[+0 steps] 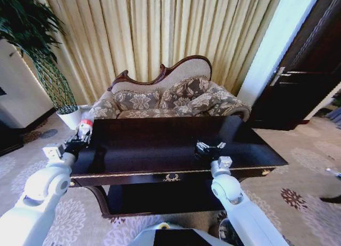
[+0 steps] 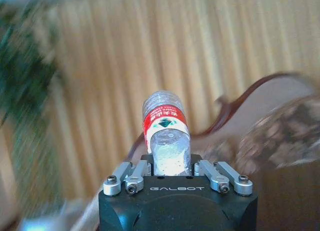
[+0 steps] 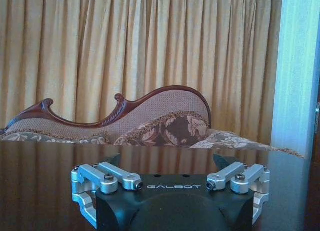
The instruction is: Move to the front of the table and place the trash on the table into the trash bin.
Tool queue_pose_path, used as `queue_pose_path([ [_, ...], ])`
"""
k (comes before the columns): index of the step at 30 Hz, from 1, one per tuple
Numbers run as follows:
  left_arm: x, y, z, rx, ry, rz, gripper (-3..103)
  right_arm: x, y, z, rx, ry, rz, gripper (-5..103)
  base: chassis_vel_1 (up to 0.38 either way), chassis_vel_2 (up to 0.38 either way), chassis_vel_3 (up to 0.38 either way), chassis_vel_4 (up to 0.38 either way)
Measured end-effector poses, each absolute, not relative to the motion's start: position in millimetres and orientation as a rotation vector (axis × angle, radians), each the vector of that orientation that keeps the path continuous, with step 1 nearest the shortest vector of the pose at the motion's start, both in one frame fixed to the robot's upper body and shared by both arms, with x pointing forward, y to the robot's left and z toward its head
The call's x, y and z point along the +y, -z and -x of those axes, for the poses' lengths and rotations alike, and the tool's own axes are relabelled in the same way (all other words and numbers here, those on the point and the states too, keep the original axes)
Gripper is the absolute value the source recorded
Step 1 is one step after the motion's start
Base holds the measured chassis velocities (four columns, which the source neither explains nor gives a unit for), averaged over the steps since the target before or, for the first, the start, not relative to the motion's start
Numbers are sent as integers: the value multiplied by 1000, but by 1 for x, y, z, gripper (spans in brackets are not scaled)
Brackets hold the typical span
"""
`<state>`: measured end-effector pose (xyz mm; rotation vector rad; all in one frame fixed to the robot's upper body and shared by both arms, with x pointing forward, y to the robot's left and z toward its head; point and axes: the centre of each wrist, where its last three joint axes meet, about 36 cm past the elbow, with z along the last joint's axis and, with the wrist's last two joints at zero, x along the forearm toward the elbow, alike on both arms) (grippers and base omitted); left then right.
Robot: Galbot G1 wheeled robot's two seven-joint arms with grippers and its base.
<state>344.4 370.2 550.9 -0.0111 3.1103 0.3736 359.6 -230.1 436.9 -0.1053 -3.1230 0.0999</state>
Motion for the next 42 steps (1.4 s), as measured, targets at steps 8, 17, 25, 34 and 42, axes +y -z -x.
queue_pose_path([
  [8,370,-550,-350,2895,-556,-346,32,-227,-458,-357,-3144,0,-14,100,0,0,0,0],
  [17,349,-565,-368,2740,-660,-594,32,-217,-534,-353,-3053,515,-321,100,0,0,0,0],
  [25,337,-572,-384,2715,-669,-746,32,-222,-575,-364,-3014,557,-545,100,0,0,0,0],
  [34,378,-605,-457,2650,-744,-755,32,-266,-565,-416,-2955,356,-688,100,0,0,0,0],
  [42,373,-599,-500,2659,-716,-772,32,-301,-582,-459,-2980,295,-687,100,0,0,0,0],
])
